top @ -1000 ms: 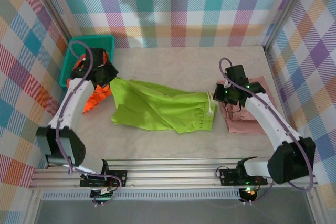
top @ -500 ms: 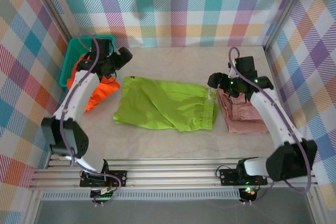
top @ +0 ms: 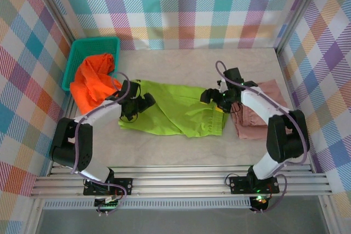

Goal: Fold and stack the shorts

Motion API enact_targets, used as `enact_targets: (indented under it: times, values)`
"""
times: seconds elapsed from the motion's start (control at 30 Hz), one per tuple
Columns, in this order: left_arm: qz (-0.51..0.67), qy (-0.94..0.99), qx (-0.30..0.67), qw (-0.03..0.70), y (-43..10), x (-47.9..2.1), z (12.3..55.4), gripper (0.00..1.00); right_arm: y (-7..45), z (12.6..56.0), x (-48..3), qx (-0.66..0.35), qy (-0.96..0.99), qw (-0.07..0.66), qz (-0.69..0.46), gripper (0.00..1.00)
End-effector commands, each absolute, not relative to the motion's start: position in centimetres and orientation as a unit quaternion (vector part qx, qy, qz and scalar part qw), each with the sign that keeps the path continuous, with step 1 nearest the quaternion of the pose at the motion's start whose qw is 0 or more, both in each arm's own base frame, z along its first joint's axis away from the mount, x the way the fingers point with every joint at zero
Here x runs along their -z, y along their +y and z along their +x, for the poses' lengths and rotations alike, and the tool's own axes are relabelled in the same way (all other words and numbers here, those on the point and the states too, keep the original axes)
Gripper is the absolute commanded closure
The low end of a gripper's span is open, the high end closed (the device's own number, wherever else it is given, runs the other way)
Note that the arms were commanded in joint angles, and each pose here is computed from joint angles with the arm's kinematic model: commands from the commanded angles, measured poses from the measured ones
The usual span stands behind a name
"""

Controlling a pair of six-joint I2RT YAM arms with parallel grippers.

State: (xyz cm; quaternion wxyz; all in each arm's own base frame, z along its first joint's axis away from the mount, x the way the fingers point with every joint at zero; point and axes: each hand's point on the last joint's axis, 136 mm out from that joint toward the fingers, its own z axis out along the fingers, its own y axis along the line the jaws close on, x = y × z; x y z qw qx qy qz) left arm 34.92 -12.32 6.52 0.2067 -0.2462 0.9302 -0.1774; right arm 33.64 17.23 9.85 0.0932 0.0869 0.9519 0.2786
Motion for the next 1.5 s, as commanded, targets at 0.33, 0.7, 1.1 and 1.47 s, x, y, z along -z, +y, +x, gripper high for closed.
enact_targets:
  times: [0.33, 0.7, 1.1, 1.47]
  values:
    - [-0.319, 0.923, 0.059, 0.205, -5.6, -2.0, 25.9, 0.0, 18.9, 35.0, -5.4, -0.294, 0.954, 0.054, 0.032, 0.1]
    - [-0.309, 0.893, 0.161, 0.283, -7.0, -9.9, 26.2, 0.0, 20.8, 34.9, -16.1, -0.364, 0.916, 0.17, -0.022, 0.05]
    - [-0.302, 0.901, 0.209, 0.231, -10.6, -7.8, 27.9, 0.0, 23.7, 30.0, -12.6, -0.395, 0.915, 0.083, 0.011, 0.05]
    - [-0.329, 0.922, 0.063, 0.195, -5.5, -1.0, 23.7, 0.0, 16.3, 27.5, -4.3, -0.301, 0.951, 0.025, 0.07, 0.06]
